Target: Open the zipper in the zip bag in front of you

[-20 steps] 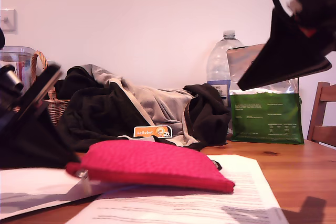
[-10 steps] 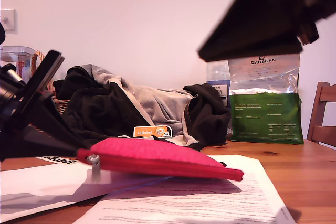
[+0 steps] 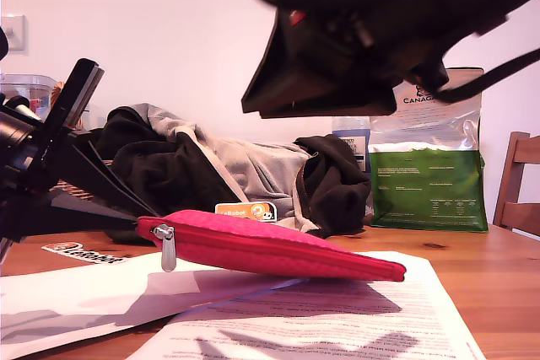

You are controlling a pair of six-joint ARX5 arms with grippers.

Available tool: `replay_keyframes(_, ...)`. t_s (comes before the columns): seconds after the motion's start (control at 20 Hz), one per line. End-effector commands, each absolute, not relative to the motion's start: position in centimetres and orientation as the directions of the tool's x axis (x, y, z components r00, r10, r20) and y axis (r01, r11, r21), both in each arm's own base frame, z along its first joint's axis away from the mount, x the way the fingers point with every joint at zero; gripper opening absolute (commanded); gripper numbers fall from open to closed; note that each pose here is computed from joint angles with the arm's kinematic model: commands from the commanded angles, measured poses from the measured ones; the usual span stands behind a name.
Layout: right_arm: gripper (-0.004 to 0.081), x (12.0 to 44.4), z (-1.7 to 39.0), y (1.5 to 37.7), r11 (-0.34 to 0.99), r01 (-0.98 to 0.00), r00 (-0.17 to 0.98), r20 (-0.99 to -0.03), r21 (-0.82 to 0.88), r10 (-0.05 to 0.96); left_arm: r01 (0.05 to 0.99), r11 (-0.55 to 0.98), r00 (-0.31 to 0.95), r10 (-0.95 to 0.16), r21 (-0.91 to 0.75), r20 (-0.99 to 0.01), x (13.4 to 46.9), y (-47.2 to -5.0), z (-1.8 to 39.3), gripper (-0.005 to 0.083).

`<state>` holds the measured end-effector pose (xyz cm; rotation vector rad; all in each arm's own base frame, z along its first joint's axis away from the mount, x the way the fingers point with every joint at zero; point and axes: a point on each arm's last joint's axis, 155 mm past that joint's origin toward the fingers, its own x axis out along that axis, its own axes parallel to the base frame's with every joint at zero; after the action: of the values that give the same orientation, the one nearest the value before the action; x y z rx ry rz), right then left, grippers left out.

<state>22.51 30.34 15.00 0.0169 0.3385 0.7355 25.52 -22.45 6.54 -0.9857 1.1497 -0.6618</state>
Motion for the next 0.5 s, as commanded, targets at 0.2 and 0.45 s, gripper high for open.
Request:
replay_keyframes(0.2,0.0112,23.0,14.6,27.8,0.805,-0.568,0.784,-0.185,0.172,0.593,-0.031,0.421,0.289,-0.865,-0.907,-0.411,25.5,-22.8,7.2,-0.0019)
replay_keyframes(0.45,0.0111,20.9,12.9,28.0,0.792,-0.599,0.769,-0.194,0.115,0.609,-0.049,0.399,0.265,-0.879,-0.915,-0.398,25.1,-23.1,7.4,-0.0019)
